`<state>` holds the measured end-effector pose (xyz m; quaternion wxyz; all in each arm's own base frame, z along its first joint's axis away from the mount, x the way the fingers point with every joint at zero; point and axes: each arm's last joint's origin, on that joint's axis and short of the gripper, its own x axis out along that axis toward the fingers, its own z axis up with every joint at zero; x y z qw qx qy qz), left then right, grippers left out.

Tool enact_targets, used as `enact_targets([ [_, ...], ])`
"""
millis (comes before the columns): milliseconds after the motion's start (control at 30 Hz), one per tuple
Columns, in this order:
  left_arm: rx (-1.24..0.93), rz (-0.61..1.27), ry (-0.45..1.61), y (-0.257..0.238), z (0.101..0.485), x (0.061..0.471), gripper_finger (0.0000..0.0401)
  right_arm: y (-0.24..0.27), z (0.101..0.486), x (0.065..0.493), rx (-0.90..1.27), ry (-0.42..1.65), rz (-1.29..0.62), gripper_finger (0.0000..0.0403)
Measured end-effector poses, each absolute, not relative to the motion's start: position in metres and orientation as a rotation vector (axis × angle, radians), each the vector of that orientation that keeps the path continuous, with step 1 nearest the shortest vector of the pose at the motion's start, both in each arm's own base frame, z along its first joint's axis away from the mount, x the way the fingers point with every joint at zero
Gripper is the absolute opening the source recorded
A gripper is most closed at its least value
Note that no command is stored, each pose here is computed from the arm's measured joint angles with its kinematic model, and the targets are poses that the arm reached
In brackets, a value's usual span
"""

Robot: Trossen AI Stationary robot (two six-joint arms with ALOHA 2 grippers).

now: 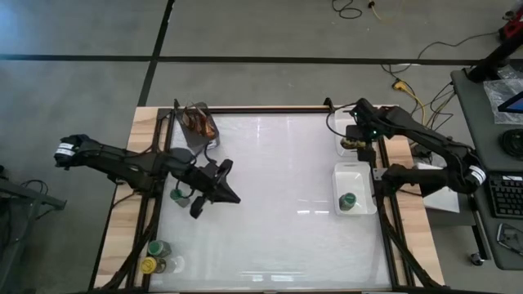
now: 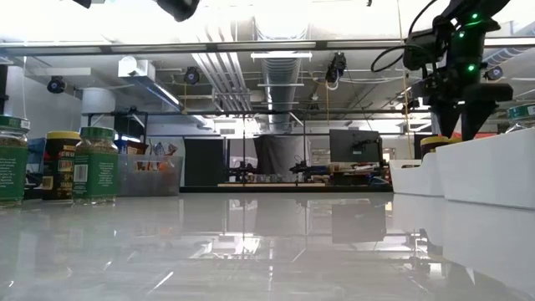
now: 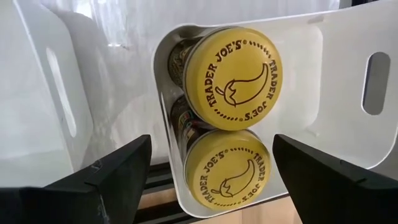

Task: Sort spices by type
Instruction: Put the yellow seasoning bottle into the top white bin

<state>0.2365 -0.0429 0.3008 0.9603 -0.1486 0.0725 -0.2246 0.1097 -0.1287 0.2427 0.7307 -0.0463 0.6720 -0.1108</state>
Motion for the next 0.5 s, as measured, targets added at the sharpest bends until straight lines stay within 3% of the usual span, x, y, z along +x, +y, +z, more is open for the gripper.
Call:
enact_targets([
  [500,-0.309,-0.434,0.202,-0.043,0.285,0.258,0.0000,-0.130,0.296,0.122,-0.116,1.299,-0.319,0.0306],
])
